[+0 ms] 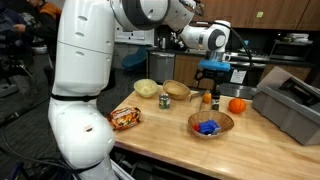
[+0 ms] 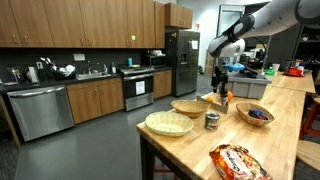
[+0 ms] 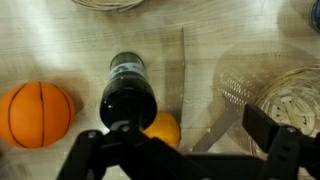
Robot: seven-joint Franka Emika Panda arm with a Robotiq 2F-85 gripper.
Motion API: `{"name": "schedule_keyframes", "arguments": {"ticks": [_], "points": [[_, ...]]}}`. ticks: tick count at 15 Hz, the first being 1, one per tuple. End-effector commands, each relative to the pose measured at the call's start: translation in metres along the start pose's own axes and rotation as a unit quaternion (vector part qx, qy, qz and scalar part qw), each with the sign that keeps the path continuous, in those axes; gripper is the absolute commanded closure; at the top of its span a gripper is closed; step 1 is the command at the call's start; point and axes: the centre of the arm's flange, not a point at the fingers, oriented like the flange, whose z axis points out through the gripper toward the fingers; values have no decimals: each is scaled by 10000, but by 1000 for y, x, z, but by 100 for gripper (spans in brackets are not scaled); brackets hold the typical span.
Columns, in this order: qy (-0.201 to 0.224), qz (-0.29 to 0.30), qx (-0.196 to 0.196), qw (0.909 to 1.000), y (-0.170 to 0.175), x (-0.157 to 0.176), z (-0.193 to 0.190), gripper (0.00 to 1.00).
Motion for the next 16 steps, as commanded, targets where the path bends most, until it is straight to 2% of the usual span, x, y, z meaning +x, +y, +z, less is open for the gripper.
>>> {"name": "schedule_keyframes", "arguments": {"ticks": [1,7,16], "points": [[120,-208,-49,9997,-11,11,-16,0],[114,-255,-179,9994,-16,16,-19,0],[-92,116,-21,9999,15,-12,13,0]]}}
